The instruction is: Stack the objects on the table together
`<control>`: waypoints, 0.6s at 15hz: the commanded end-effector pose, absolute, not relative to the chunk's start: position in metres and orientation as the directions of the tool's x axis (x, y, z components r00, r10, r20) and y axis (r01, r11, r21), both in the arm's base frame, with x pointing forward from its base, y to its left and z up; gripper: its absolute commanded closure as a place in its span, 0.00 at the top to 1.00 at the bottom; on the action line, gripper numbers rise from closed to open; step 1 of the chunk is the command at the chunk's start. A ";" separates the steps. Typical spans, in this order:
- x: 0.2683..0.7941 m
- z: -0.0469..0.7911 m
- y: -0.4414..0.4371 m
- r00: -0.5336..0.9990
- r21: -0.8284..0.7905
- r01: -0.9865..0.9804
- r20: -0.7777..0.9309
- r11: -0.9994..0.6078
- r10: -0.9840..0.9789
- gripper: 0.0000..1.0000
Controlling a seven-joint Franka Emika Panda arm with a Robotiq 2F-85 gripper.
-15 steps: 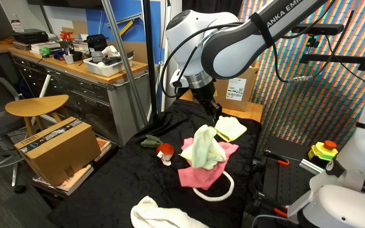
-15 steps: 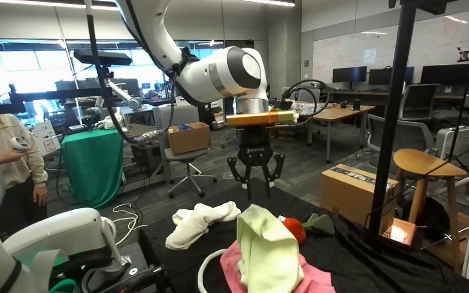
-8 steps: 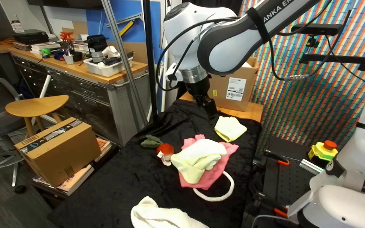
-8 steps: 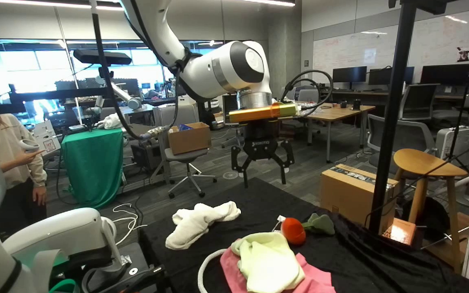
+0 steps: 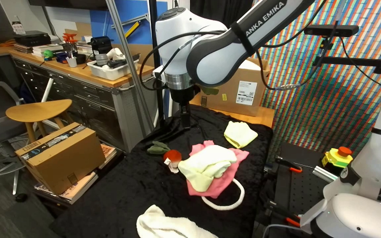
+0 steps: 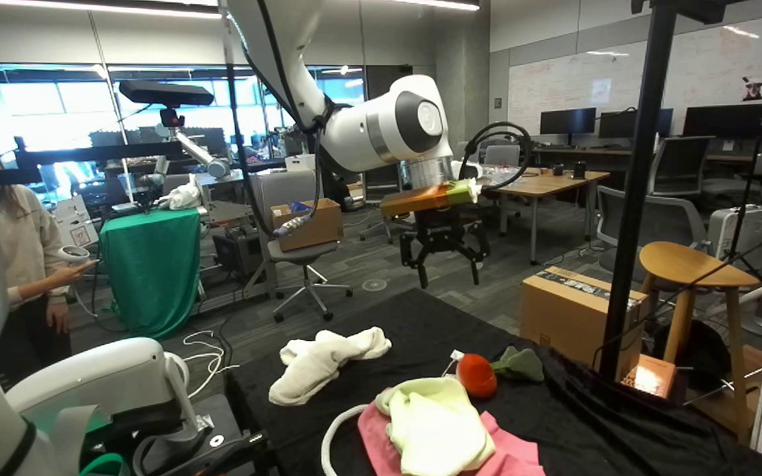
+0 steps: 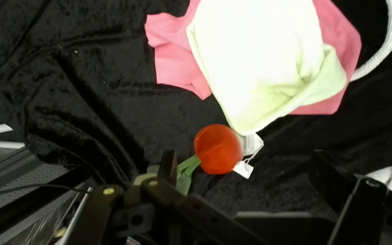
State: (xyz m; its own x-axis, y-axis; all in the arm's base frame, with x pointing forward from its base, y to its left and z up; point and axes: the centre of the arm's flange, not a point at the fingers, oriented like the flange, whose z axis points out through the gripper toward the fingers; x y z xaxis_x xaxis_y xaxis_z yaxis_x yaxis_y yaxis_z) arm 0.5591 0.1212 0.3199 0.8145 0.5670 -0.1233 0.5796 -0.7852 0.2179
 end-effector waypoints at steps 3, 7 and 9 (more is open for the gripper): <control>0.609 0.281 0.151 0.905 0.219 0.418 -0.023 -0.882 0.424 1.00; 0.624 0.249 0.164 0.951 0.219 0.301 0.011 -0.928 0.311 1.00; 0.630 0.230 0.168 0.963 0.220 0.261 0.011 -0.940 0.270 1.00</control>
State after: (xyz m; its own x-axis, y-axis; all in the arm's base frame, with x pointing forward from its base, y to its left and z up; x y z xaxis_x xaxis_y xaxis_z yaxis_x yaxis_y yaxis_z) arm 0.6076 0.1569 0.2506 0.9419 0.3354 -0.0178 0.3314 -0.9195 0.2115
